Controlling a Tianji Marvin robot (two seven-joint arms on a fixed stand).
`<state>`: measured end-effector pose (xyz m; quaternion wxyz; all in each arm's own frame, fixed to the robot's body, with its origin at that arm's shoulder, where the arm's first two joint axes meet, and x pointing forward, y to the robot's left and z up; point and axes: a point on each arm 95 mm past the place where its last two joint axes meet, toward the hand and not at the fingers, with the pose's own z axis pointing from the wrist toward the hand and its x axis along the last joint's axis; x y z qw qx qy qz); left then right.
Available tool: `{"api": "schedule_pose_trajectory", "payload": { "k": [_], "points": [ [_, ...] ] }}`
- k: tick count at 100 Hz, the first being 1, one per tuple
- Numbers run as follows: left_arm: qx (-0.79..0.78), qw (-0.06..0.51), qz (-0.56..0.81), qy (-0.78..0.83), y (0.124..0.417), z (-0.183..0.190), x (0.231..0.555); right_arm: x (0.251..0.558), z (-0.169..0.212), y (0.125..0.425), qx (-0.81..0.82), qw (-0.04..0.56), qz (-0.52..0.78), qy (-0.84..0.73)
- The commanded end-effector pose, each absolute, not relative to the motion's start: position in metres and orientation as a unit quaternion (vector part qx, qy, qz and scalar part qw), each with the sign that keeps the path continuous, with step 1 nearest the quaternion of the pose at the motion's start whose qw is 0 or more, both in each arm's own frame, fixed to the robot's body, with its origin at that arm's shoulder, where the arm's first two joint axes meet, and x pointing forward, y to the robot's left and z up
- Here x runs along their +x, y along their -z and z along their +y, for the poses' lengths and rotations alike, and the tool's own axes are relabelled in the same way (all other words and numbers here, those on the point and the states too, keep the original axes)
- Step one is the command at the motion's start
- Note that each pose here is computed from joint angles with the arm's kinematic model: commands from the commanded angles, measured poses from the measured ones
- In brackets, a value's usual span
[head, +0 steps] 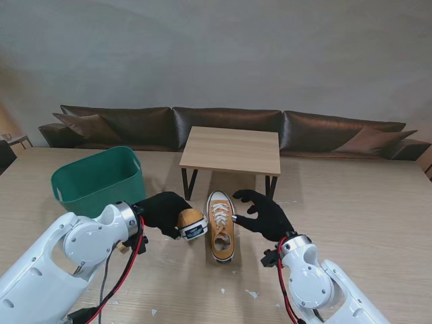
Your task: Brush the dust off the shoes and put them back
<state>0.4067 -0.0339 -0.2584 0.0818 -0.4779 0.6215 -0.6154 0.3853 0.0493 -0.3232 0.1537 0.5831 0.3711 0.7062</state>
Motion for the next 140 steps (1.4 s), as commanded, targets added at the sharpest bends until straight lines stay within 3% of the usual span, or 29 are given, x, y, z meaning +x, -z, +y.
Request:
{"api": "schedule_pose_trajectory", "payload": {
  "k": [1,40,102,140],
  "points": [
    [-0.466,0.083,0.618,0.627,0.239,-0.036,0.411,0.383,0.059,0.324,0.576,0.142,0.379,-0.710],
    [-0.475,0.027,0.600,0.644,0.211,-0.040,0.419,0.376,0.073,0.324,0.543,0.102,0.420,-0.720],
    [-0.481,-0.028,0.604,0.635,0.209,-0.057,0.425,0.360,0.102,0.310,0.521,0.112,0.419,-0.736],
    [-0.483,-0.036,0.593,0.644,0.209,-0.059,0.432,0.354,0.122,0.318,0.524,0.107,0.402,-0.743]
  ]
}}
